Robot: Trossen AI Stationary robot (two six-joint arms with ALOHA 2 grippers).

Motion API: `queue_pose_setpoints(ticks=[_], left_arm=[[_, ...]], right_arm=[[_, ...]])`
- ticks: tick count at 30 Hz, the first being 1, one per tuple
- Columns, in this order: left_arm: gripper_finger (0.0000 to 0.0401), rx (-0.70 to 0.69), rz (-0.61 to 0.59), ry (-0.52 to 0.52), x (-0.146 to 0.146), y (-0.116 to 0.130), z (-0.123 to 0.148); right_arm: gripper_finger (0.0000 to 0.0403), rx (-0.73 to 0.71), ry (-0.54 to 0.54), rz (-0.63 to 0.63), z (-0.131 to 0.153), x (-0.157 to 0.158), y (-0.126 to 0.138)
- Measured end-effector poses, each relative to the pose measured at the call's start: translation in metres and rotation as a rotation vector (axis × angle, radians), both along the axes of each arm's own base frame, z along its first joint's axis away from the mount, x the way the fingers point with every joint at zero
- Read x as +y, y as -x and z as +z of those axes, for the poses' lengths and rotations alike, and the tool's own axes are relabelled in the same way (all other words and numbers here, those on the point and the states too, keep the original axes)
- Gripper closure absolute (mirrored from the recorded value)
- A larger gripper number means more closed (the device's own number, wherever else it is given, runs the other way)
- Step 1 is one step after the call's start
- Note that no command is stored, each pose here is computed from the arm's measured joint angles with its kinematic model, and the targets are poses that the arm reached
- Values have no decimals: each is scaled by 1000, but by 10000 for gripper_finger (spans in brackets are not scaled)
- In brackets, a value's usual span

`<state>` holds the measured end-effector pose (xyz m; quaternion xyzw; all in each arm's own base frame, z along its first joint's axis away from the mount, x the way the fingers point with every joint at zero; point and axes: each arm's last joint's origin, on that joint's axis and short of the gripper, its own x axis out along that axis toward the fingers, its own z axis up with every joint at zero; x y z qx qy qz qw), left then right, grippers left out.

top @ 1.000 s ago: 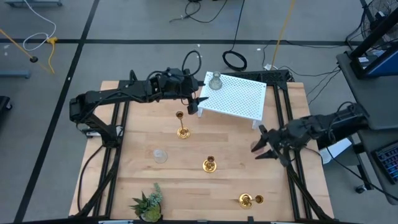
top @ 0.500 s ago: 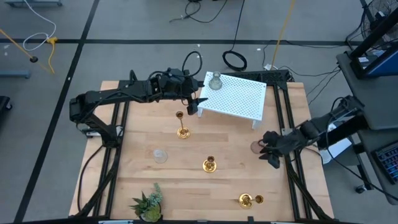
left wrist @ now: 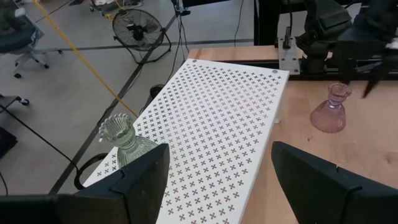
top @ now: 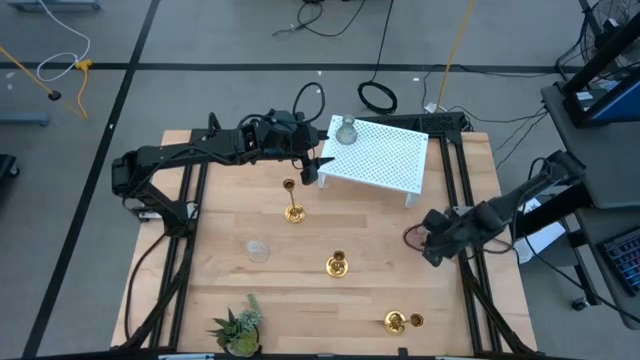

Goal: Pick & Place candle stick holders
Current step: Put the pink candle holder on the shelf

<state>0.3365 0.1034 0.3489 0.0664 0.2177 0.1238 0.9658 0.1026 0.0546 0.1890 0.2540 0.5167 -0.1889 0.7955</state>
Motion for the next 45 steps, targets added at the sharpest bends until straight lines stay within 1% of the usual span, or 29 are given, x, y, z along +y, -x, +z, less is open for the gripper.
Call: queue_pose_setpoints(ticks=[1,3,6,10,13,16,18,20,24,28,31,34,36,41,45], left_arm=[[112,0,0,0,0,0,0],[112,0,0,0,0,0,0],[112,0,0,0,0,0,0],[112,2,-3,-5,0,0,0],[112,2,-3,-6,0,0,0],[112,2,-3,-6,0,0,0],[112,2,-3,-6,0,0,0],[112,2,-3,-5,0,0,0],[112,1,-3,-5,0,0,0],[112,1,-3,-5,0,0,0],[112,1,-2,-4,0,0,0],[112,1,-2,-3,0,0,0],[112,0,-1,-1,0,0,0],[112,0,0,0,0,0,0],[112,0,-1,-1,0,0,0]], right_arm=[[255,-11,32,24,-2,0,-1],[255,-25,54,55,-6,1,-5],[255,11,90,38,-16,0,-4],[255,34,181,20,-31,-3,-2],[255,14,229,87,-41,-3,-3],[255,-27,247,185,-48,-2,-6],[255,-61,250,226,-51,0,-8],[255,-88,257,241,-54,0,-9],[255,-150,274,224,-54,1,-13],[255,-216,270,270,-50,5,-18],[255,-239,320,321,-49,5,-20],[255,-257,421,294,-48,2,-21],[255,-269,466,265,-47,1,-21],[255,-278,481,252,-46,1,-22],[255,-328,570,190,-43,-1,-24]])
